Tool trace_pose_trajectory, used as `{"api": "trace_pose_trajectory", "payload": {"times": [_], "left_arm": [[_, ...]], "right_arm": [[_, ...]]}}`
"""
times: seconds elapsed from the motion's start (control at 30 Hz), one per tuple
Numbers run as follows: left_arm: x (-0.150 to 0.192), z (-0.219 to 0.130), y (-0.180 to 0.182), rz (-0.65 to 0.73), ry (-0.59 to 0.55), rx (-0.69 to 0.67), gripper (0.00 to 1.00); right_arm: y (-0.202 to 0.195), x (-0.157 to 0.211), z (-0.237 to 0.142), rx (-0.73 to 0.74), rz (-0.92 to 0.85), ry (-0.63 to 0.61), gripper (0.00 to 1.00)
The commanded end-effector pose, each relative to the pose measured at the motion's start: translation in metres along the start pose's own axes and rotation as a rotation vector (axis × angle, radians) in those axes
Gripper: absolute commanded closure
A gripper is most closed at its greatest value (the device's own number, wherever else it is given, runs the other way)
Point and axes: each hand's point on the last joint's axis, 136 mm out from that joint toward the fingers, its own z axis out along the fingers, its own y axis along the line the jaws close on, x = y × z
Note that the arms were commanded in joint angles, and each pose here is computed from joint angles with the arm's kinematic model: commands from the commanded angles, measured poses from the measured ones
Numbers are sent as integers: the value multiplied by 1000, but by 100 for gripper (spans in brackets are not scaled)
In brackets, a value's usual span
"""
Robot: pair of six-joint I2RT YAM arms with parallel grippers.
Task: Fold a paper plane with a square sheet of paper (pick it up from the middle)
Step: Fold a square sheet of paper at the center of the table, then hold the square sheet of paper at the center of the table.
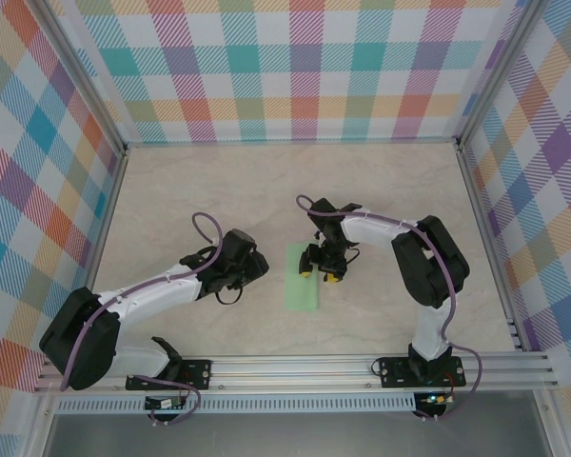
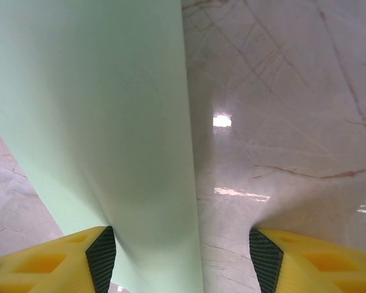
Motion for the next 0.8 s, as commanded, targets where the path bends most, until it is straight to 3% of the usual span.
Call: {"api": "trace_pose_trajectory", "payload": {"times": [0.0, 0.63, 0.77], "left_arm": [[3, 1, 0, 4, 8, -9, 50], [3, 1, -7, 16, 19, 25, 50], [5, 4, -23, 33, 43, 80, 59]], "right_arm": [[-20, -1, 23, 89, 30, 17, 36], [-31, 2, 36, 137, 38, 53, 37], [-33, 3, 38, 141, 43, 59, 37]]}}
